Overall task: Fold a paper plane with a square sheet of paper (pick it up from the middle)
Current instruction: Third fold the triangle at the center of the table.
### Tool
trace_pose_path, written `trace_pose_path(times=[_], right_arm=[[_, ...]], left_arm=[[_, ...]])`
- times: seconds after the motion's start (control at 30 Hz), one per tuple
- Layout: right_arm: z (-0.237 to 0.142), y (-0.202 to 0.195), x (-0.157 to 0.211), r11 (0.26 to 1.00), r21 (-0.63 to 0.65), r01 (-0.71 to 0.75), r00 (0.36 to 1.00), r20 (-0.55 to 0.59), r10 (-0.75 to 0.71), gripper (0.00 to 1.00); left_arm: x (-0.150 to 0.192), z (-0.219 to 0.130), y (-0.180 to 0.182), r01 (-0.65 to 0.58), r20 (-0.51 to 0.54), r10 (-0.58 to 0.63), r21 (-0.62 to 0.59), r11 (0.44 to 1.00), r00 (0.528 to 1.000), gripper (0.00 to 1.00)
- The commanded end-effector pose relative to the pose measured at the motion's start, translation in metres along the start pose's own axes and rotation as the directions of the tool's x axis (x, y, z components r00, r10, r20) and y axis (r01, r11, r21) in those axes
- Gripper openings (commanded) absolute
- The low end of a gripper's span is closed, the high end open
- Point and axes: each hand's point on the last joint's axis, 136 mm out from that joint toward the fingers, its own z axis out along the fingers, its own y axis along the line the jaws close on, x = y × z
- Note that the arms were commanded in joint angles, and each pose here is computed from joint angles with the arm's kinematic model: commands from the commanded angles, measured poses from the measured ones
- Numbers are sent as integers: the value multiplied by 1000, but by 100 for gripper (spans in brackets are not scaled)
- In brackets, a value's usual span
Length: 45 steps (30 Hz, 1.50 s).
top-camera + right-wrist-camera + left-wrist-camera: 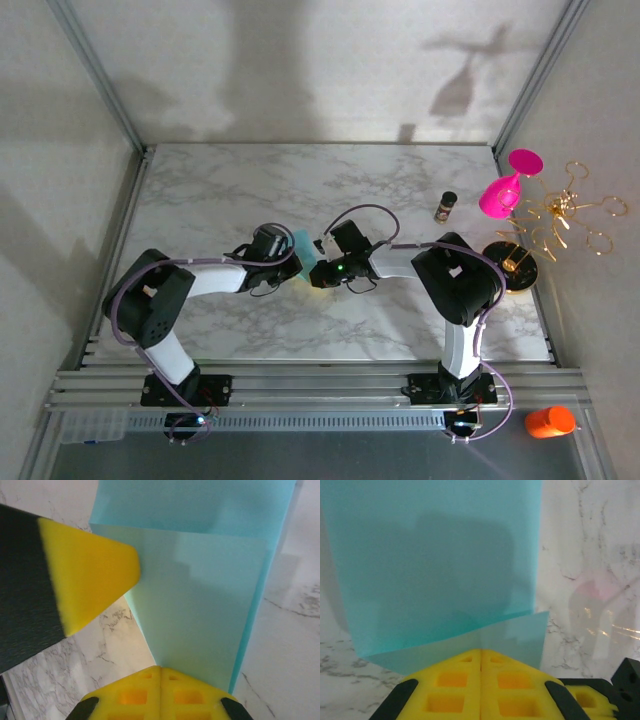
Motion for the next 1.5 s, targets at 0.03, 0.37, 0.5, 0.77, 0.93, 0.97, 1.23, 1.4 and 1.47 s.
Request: trace_pose_path(times=[0.03,0.37,0.5,0.77,0.93,0.97,1.23,1.4,1.47], right_arm=[[10,-37,51,984,129,-123,979,-144,141,5],[-9,18,-2,998,-44,-44,999,-30,43,6],[-8,22,-13,998,-53,-43,999,-18,42,6],[8,4,-16,997,12,-74,997,-30,74,4],[13,-6,-11,996,44,-81,995,-54,83,4],[14,-8,-7,995,49,-83,994,-64,86,4],[5,-25,33,993,94,-77,987,-136,90,4],[-6,-25,54,995,90,-49,984,-164,63,4],[-10,-26,62,995,92,-44,983,-174,60,4]], left_arm=[[-4,7,4,24,34,-23,-22,999,999,5],[1,6,27,43,52,-39,-84,996,998,3],[2,7,32,35,47,-31,-102,994,998,3],[6,11,35,20,26,-17,-118,993,1000,3],[6,11,40,13,23,-10,-139,990,1000,3],[6,11,42,14,24,-10,-146,989,1000,3],[7,10,64,17,25,-12,-235,972,1000,3],[5,8,73,26,30,-19,-256,966,999,2],[4,8,75,26,29,-19,-259,965,999,2]])
